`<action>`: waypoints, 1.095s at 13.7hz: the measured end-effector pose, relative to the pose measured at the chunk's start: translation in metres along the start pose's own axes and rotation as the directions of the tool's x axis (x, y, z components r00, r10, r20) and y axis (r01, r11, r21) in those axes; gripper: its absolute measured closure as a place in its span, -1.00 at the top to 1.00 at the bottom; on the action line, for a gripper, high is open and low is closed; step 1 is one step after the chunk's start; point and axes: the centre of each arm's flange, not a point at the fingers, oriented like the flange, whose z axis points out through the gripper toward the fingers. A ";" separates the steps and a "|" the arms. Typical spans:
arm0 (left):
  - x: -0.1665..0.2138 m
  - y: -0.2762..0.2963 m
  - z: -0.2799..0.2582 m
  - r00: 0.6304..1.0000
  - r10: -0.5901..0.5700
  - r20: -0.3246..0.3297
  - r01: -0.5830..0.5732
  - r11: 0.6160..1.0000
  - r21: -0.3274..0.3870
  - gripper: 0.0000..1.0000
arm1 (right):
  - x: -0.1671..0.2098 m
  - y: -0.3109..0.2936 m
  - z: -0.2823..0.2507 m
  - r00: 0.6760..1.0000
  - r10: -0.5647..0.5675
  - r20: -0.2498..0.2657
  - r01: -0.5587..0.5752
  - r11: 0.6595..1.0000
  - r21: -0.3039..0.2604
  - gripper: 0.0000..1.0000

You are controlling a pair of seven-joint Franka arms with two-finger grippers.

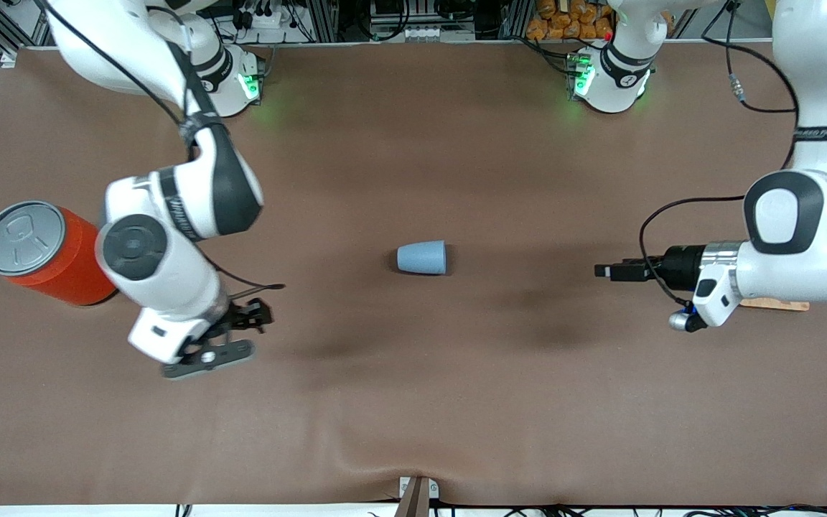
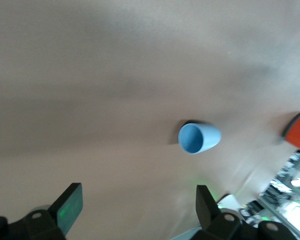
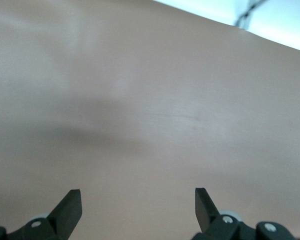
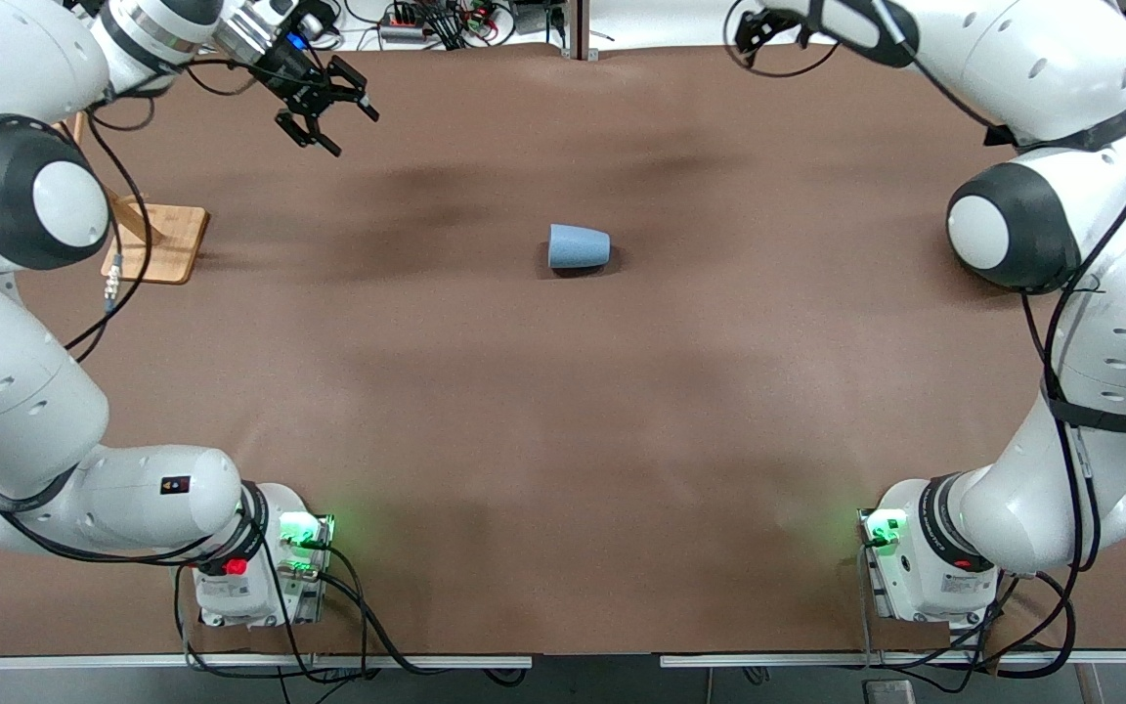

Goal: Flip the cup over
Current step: 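Move the left gripper toward the blue cup lying mid-table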

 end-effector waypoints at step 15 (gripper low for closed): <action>0.005 0.004 0.203 0.999 0.054 0.000 -0.047 0.881 -0.471 1.00 | -0.149 0.166 -0.171 0.952 0.268 0.147 -0.275 0.961 0.029 1.00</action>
